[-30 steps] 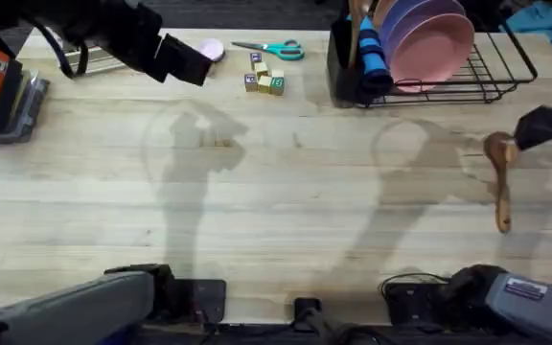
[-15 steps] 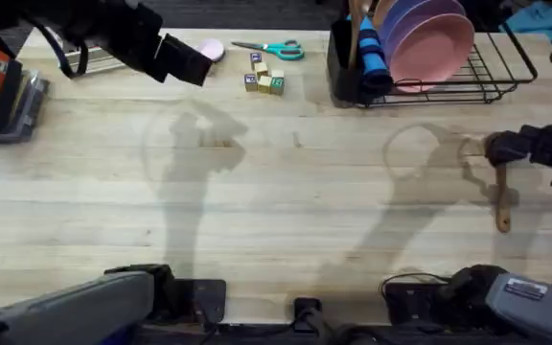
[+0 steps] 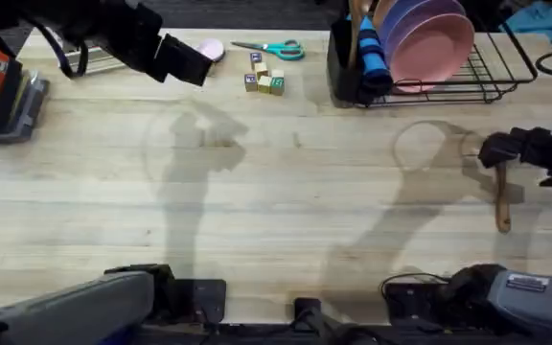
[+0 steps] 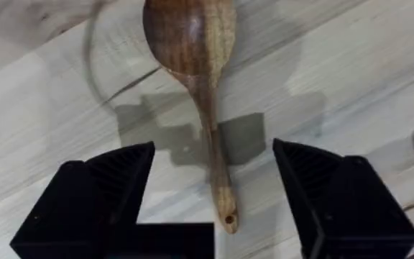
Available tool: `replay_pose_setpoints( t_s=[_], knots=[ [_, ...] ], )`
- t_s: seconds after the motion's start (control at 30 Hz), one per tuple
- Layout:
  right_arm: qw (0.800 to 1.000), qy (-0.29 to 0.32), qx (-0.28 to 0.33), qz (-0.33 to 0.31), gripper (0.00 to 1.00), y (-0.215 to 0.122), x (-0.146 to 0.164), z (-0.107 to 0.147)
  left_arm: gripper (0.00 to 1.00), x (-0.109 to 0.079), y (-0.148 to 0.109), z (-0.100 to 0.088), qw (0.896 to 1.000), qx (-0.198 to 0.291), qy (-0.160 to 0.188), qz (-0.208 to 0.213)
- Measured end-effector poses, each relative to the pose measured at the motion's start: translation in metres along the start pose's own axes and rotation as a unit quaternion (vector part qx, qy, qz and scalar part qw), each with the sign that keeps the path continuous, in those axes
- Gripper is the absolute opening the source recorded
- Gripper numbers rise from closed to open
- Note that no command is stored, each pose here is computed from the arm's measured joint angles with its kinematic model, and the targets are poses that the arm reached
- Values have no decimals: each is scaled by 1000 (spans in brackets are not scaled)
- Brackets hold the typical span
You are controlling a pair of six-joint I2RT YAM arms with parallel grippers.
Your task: Pick up the spoon on the table one by one and put them onto the rack
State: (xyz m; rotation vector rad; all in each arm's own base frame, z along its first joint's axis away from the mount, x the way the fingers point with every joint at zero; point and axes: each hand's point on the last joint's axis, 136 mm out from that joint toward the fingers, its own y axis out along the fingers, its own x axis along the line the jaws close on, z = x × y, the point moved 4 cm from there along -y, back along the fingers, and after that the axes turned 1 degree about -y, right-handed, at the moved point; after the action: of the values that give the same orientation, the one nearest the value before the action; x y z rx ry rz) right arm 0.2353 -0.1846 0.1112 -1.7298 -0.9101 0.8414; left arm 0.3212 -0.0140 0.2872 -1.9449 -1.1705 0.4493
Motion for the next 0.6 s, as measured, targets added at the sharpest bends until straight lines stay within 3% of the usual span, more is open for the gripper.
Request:
replay_pose_setpoints(
  t_s=[0.17,0.4,0.6],
  knots=[
    [1000,1,-14,2,997,3,-1,-7,993,0,0,0,1000,0,0,0],
    [999,2,31,-8,997,34,3,0,993,0,0,0,1000,0,0,0],
    [999,7,34,-12,978,37,4,-3,993,0,0,0,1000,0,0,0]
  ],
)
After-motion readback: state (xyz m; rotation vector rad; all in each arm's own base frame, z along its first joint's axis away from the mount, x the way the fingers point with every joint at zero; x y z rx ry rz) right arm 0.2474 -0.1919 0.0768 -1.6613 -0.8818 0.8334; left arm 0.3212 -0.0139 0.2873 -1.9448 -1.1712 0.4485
